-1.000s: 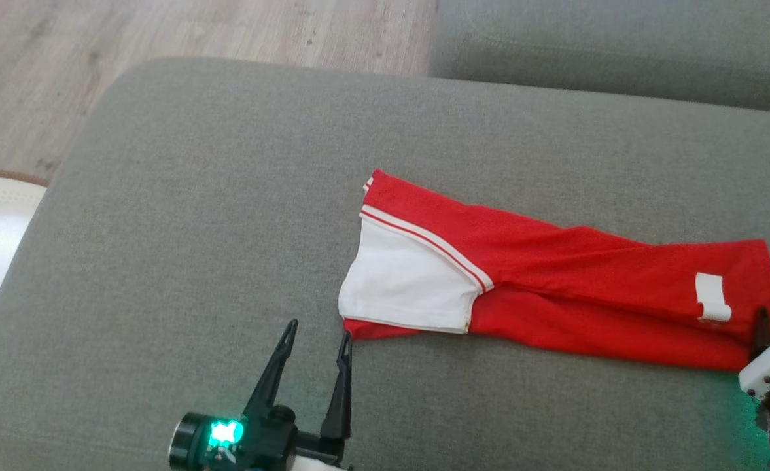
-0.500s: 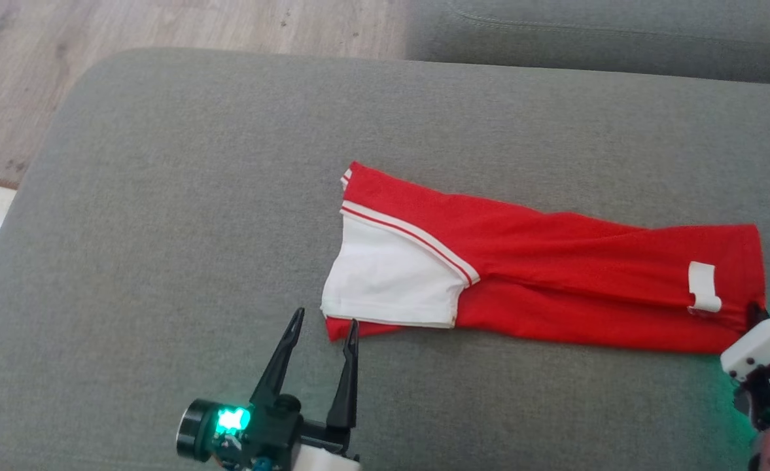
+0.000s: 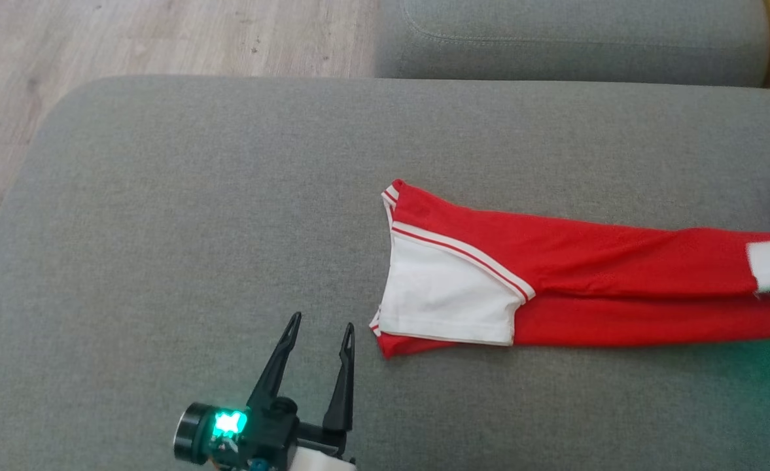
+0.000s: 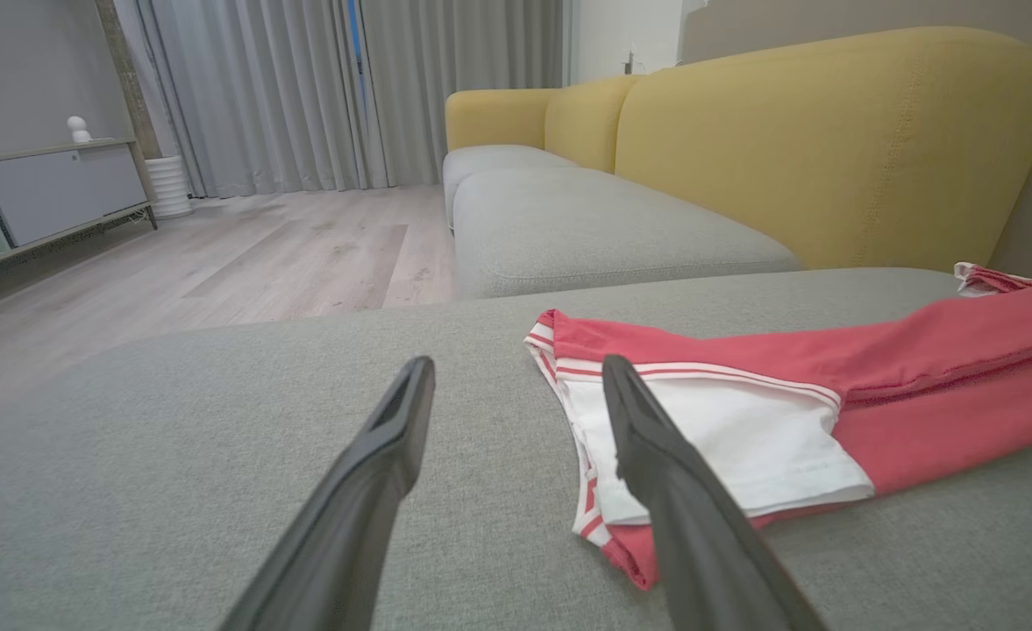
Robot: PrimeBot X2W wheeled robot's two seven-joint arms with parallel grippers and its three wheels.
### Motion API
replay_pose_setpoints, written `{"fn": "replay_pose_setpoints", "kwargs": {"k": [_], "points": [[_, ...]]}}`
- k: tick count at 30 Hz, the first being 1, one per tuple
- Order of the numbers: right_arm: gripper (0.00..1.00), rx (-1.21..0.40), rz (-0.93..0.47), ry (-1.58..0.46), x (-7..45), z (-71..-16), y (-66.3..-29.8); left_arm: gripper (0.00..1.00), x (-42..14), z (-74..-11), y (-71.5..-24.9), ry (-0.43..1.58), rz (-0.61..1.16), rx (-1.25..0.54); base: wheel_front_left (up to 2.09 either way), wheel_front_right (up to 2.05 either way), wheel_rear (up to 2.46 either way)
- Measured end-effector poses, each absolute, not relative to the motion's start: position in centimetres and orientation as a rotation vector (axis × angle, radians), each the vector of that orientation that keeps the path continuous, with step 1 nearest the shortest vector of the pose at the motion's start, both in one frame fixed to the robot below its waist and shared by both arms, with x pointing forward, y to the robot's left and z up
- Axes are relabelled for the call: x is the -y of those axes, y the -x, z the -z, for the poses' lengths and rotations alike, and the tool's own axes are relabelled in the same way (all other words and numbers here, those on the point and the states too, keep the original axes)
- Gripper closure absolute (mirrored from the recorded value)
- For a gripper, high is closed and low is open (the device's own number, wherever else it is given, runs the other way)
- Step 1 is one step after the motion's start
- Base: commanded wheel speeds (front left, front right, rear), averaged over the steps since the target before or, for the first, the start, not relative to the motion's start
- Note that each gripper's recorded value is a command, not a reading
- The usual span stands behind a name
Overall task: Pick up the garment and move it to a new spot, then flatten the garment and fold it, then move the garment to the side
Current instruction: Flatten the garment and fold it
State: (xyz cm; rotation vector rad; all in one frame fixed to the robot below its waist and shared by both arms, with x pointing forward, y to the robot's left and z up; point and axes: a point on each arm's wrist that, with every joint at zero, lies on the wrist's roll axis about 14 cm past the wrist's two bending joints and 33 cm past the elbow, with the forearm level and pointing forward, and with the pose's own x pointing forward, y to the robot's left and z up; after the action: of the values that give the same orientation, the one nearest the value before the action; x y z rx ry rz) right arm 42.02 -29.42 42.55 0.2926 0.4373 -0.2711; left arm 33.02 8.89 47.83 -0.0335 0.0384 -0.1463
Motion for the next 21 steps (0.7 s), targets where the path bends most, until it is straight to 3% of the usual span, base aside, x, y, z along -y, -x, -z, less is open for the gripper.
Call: {"fn": "replay_pose_setpoints", "kwargs": {"k": [4,14,21], "points": [[1.00,-0.381,0.182,-0.332,26.3,-44.8,-43.6,0.00,-9.2,-47.8,-32.9,0.028,0.142,-0.036,0.00,0.00,0.00],[1.00,-0.243,-0.192,-0.411,13.5,-52.0,-46.4,0.00,-10.3,-47.8,-32.0,0.036,0.106,-0.035,0.00,0.00,0.00],[1.00,-0.308,-0.464,-0.486,3.9,-51.7,-45.1,0.00,-11.6,-47.3,-31.1,0.021,0.066,-0.051,0.00,0.00,0.00]]}}
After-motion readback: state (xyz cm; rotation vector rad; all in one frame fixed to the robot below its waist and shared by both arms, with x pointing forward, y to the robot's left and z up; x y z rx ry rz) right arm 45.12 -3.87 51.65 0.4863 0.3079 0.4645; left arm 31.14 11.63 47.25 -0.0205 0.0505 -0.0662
